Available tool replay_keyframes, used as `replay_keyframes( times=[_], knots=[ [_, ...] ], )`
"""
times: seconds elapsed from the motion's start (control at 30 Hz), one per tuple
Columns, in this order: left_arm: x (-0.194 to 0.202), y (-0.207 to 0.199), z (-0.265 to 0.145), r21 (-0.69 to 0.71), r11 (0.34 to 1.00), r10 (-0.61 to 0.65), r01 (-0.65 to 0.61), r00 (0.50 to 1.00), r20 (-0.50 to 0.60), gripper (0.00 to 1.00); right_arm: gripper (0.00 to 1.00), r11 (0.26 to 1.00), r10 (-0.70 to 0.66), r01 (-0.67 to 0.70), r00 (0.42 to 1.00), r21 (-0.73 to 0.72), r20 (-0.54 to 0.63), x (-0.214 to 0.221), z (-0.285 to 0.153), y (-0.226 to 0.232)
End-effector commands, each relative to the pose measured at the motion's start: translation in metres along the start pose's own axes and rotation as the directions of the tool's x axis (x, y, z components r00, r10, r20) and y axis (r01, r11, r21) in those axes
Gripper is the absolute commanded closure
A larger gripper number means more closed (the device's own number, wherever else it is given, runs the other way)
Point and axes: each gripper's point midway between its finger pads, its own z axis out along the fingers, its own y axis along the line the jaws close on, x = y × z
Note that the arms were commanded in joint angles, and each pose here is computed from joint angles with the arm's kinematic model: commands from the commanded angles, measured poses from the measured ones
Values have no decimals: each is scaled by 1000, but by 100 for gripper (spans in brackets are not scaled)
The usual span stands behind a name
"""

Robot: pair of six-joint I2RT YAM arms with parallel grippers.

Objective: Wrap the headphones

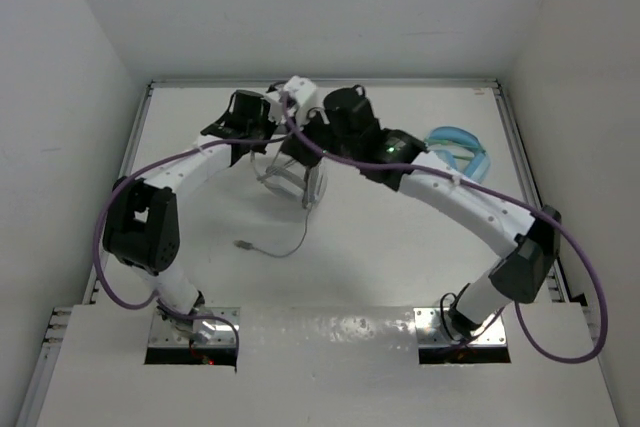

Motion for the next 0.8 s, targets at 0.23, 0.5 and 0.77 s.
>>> replay_keyframes(
  times=[0.23,0.5,0.77],
  knots=[
    [-61,31,-53,-199,967,198,-156,957,212,100,100,768,-10,141,978,624,-209,37,-133,-116],
    [-62,-10,-86,38,982,172,-187,952,252,100,100,623,52,3,998,782,-46,57,-164,-197],
    [-66,-43,-131,241,955,105,-172,958,267,100,100,712,81,-123,992,692,93,63,-134,-220]
  ],
)
